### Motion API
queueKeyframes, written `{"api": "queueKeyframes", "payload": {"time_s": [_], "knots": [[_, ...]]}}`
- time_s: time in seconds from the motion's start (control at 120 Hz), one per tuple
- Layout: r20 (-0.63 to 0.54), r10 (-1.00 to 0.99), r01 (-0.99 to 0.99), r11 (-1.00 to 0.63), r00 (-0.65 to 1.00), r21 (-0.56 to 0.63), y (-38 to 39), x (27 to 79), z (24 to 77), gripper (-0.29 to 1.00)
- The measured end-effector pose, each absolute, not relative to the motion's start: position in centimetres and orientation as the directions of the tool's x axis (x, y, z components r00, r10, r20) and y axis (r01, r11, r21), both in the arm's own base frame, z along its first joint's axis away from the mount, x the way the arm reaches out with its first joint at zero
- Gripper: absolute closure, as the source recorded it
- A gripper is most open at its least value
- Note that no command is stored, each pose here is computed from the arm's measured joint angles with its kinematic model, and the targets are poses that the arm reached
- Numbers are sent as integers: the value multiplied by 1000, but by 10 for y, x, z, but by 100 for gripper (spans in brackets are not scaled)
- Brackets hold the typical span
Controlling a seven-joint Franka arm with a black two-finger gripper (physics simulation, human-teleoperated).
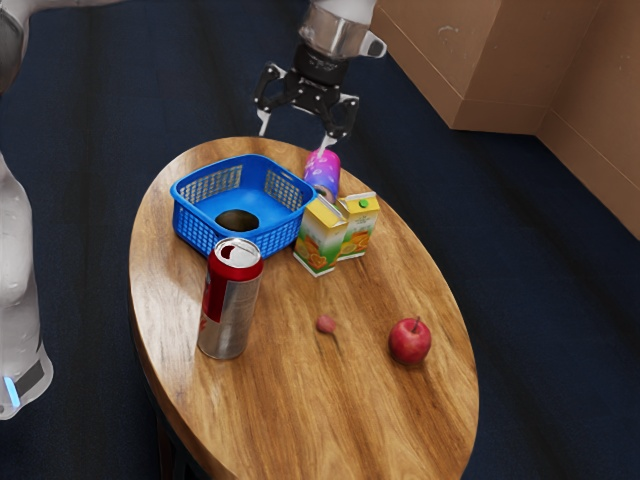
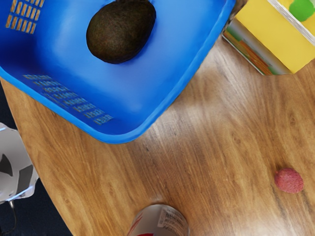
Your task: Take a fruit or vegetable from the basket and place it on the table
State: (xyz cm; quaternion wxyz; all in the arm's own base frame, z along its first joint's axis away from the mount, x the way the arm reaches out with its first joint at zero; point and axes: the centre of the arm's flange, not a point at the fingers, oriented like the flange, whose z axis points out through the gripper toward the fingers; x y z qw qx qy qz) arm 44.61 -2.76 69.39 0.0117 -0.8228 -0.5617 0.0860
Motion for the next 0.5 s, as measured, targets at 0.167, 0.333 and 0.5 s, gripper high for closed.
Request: {"api": "queueKeyframes", "payload": {"time_s": [0.167,0.333,0.5], "knots": [[-88,984,986,-161,156,-50,-28,457,701,0],[-3,960,959,-281,282,-36,-3,468,696,0],[49,866,866,-493,498,-78,33,479,681,0]]}}
